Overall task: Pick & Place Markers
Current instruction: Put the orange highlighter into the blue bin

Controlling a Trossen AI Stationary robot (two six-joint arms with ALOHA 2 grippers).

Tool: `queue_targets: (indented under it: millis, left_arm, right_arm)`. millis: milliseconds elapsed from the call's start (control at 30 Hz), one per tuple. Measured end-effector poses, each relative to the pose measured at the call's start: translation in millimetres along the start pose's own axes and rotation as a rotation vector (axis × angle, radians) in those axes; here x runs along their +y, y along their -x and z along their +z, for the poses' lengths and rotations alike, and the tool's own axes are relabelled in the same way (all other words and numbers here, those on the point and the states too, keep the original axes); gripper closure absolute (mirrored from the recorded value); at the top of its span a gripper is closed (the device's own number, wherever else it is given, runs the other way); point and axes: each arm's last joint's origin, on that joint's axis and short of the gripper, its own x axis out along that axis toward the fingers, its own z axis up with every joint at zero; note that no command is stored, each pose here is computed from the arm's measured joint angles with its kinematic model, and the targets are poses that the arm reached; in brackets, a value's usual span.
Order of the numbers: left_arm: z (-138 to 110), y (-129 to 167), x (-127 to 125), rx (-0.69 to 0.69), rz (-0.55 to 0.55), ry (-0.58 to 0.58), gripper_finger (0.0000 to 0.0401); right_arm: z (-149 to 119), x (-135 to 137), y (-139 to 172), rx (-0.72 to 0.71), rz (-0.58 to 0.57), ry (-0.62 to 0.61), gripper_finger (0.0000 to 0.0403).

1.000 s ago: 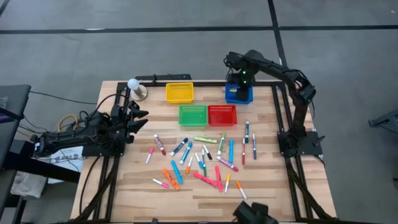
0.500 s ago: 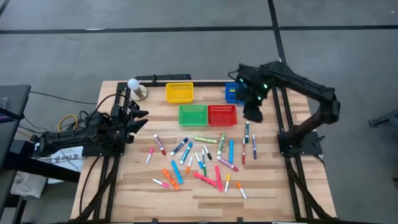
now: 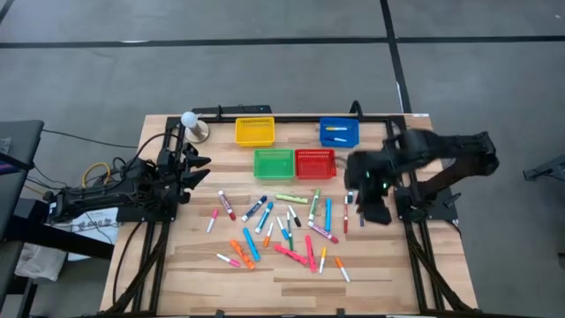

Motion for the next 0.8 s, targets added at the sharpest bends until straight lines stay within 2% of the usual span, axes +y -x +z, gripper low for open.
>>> queue_targets:
  millis: [167,400,600,800]
  left_arm:
    - [0,0,0,-0.002,0.0,0.0,0.0225]
    - [0,0,0,-0.003,-0.001,0.0,0.0225]
    - [0,0,0,-0.002,0.0,0.0,0.0225]
    - [0,0,0,-0.003,0.0,0.0,0.0225]
  right_arm:
    - [0,32,-24,0.001,-0.096,-0.035,0.029]
    - [0,66,-64,0.04,-0.162,-0.178,0.029]
    - [0,86,-104,0.141,-0.21,-0.276,0.029]
    - [3,96,-143,0.19,-0.279,-0.431,0.029]
